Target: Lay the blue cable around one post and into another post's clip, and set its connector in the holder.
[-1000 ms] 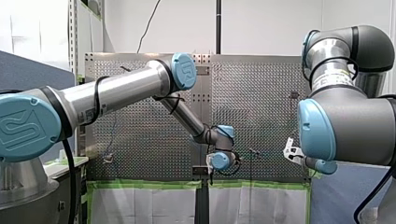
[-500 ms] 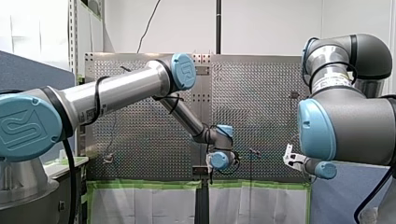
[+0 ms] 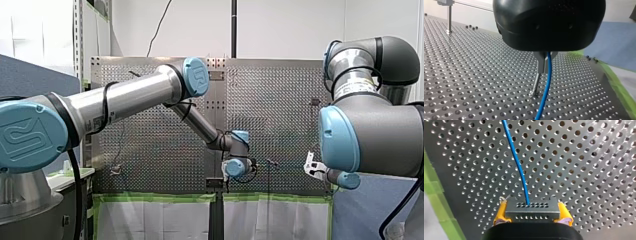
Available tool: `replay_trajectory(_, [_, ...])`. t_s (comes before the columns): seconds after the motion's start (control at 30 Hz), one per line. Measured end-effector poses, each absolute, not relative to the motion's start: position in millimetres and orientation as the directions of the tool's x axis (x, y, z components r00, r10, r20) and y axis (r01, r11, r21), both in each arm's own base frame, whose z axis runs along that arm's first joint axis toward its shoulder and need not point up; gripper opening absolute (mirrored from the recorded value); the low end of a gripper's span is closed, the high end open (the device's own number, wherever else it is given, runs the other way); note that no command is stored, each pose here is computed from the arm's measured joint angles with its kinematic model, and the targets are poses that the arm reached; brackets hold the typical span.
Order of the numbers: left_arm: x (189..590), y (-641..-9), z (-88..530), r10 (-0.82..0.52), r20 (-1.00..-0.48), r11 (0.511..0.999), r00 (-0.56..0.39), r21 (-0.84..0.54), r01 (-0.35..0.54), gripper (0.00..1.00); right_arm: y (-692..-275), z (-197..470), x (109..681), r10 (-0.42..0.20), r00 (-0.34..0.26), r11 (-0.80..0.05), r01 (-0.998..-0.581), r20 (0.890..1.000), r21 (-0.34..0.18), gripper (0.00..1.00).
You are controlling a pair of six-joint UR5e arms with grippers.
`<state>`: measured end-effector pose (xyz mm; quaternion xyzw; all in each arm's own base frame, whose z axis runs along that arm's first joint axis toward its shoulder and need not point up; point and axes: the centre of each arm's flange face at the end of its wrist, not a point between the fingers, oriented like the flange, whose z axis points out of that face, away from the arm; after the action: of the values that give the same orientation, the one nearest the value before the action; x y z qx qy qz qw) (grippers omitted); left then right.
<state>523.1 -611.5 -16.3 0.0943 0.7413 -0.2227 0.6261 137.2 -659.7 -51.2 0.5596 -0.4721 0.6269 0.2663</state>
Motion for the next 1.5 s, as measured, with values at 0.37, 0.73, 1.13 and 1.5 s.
replay_trajectory(0.37, [537,-604,-12,-0.139,-0.969,0.885,-0.203,-0.213,0.413,0.0,-674,-41,140,-0.175,-0.241,-0.425,-0.856,0.955,-0.293,0.0])
replay_trajectory(0.73, [547,-599,-9,-0.139,-0.969,0.884,-0.205,-0.215,0.415,0.0,-681,-36,143,-0.154,-0.255,-0.442,-0.846,0.955,-0.297,0.0])
replay_trajectory(1.13, [552,-595,-29,-0.1,-0.97,0.897,-0.222,-0.184,0.401,0.0,-703,-24,140,-0.121,-0.267,-0.434,-0.852,0.956,-0.293,0.0])
replay_trajectory(1.5, [559,-591,-41,-0.057,-0.968,0.912,-0.244,-0.15,0.382,0.0,-716,-43,131,-0.128,-0.255,-0.402,-0.87,0.958,-0.285,0.0])
